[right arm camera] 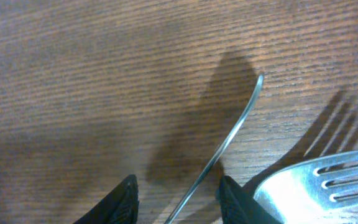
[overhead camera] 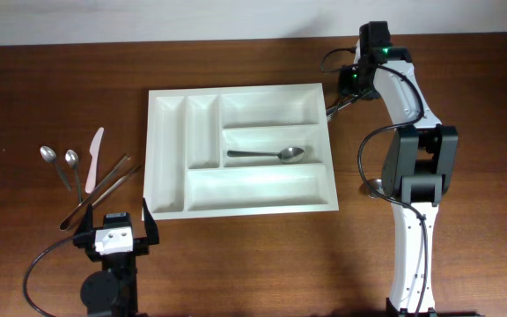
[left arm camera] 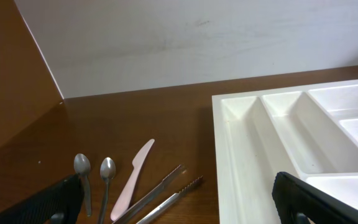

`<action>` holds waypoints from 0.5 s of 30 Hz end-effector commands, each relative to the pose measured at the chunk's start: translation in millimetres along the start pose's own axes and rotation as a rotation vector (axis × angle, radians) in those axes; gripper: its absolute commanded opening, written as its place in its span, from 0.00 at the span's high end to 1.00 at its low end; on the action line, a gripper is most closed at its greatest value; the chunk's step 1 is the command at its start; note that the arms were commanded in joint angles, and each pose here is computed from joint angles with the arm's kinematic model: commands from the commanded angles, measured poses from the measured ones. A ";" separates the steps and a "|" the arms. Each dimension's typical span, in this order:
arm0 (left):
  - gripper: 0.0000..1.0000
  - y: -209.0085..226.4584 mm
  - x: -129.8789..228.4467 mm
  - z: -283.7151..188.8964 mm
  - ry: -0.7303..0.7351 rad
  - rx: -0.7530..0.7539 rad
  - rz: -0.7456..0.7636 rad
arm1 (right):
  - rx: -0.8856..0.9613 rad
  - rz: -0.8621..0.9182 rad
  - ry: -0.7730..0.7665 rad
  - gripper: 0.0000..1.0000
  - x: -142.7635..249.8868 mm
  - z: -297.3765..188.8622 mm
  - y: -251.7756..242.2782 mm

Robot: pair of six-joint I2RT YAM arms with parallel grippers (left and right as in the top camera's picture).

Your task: Pack container

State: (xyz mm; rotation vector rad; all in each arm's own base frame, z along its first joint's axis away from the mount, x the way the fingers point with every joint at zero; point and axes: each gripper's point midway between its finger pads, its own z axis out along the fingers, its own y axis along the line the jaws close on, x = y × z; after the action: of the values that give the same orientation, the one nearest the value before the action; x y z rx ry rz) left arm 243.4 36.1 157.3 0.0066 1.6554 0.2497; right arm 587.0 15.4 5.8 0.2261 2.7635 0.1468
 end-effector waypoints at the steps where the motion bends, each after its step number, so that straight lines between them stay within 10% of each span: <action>1: 0.01 0.5 0.7 -0.1 0.000 -0.005 0.012 | 0.023 0.011 0.102 0.60 30.5 29.1 -5.3; 15: 0.01 0.5 0.7 -0.1 0.000 -0.005 0.012 | 0.095 0.051 0.234 0.65 60.5 21.3 -36.5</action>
State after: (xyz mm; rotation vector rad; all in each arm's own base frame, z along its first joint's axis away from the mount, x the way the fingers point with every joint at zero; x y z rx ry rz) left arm 243.4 36.2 157.3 0.0063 1.6554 0.2500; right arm 559.2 6.9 2.3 0.2621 2.8813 0.1128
